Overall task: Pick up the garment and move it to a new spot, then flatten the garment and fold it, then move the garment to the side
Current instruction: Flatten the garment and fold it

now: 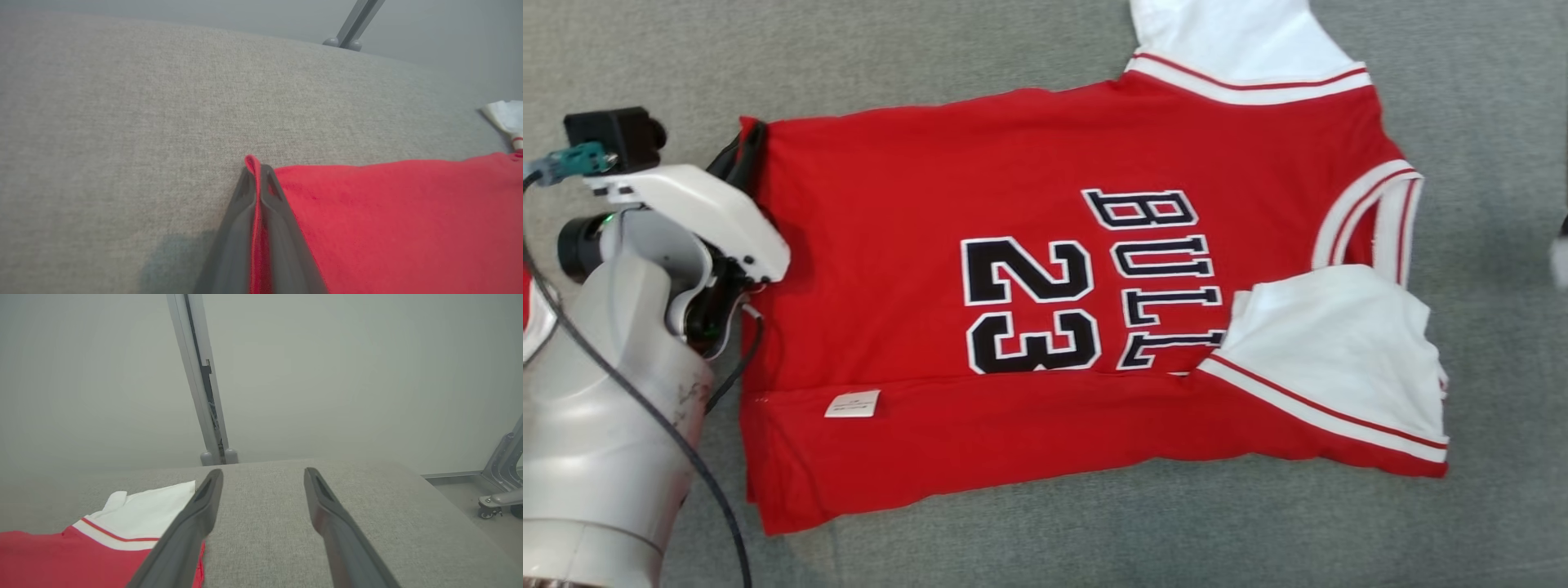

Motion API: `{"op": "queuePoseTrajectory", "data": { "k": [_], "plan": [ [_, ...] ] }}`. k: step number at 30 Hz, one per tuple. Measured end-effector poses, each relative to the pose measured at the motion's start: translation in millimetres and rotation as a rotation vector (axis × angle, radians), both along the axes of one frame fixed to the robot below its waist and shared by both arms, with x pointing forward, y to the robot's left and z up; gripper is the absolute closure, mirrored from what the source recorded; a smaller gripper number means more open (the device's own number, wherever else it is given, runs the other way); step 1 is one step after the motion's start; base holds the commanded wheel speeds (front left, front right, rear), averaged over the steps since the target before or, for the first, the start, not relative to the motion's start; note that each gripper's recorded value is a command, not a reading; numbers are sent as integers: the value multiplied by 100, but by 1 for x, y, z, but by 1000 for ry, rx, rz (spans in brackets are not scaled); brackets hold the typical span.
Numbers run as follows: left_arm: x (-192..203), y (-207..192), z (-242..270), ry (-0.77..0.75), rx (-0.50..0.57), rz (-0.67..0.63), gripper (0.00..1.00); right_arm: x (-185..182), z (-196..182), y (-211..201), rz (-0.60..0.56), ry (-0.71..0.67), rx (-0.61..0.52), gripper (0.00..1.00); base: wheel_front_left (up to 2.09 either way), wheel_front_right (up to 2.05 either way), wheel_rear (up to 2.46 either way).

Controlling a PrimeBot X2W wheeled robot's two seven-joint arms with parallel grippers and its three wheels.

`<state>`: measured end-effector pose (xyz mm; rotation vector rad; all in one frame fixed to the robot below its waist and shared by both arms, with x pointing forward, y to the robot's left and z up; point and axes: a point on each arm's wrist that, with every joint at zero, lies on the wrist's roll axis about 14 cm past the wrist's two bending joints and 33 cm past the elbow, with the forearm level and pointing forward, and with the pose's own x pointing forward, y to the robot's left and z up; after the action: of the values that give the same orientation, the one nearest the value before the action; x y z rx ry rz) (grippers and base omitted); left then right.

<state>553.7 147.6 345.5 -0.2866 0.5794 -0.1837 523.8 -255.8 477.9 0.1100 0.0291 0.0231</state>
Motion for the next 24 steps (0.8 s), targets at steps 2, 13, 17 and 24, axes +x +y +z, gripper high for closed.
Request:
{"op": "queuePoseTrajectory", "data": {
  "k": [2, 13, 17, 24],
  "plan": [
    [1, -1, 2, -6, 3, -7, 100, 23, 1, 0, 23, 24, -4, 0, 0, 0, 0],
    [3, -10, 12, -42, 13, -51, 100, 110, -68, 91, 299, 361, -13, 0, 0, 0, 0],
    [3, -7, 8, -41, 20, -57, 100, 121, -90, 115, 350, 436, 2, 0, 0, 0, 0],
    [5, -5, 3, -43, 20, -61, 100, 133, -108, 130, 386, 505, 11, 100, 0, 0, 0]
  ]
}}
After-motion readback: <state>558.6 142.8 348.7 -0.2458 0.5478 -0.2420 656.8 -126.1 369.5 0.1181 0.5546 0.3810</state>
